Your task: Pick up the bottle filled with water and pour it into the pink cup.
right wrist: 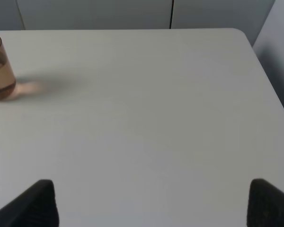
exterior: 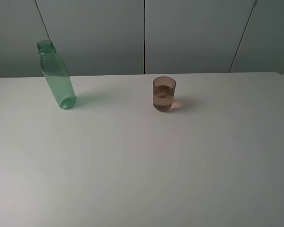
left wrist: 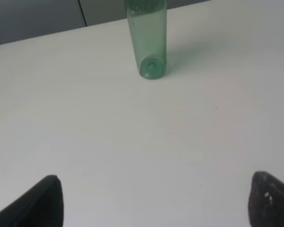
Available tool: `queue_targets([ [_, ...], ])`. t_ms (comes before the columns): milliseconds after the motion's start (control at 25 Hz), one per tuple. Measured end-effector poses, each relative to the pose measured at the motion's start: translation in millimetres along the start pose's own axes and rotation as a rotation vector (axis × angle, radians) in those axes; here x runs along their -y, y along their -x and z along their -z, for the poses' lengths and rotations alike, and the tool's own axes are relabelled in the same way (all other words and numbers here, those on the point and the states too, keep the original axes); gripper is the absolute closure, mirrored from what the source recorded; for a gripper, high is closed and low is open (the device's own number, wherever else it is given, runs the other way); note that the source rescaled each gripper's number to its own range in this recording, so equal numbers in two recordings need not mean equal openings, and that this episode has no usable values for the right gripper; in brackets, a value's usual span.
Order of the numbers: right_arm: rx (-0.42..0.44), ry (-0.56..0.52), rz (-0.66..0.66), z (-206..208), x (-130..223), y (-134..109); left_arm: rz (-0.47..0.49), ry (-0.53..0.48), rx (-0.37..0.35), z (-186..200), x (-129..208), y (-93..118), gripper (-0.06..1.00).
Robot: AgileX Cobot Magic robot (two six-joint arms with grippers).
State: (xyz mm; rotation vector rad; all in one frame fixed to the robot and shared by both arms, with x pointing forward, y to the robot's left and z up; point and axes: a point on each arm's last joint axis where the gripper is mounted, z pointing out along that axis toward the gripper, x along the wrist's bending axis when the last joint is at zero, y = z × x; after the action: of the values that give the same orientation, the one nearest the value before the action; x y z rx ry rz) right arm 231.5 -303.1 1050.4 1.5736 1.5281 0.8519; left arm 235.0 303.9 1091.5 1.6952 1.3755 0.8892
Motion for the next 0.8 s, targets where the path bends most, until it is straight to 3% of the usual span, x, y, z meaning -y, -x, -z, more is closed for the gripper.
queue_targets([
  [160,-0.004,0.0,0.005,0.0,0.0,-0.3,0.028,0.108,-0.016,17.3,12.2,-0.8,-0.05],
  [480,-0.015,0.0,0.003,0.0,0.0,-1.4,0.053,0.1,-0.007,4.3,17.8,0.3,-0.05],
  [800,-0.015,0.0,0.003,0.0,0.0,-1.4,0.053,-0.001,0.0,-14.9,34.6,2.0,-0.05],
])
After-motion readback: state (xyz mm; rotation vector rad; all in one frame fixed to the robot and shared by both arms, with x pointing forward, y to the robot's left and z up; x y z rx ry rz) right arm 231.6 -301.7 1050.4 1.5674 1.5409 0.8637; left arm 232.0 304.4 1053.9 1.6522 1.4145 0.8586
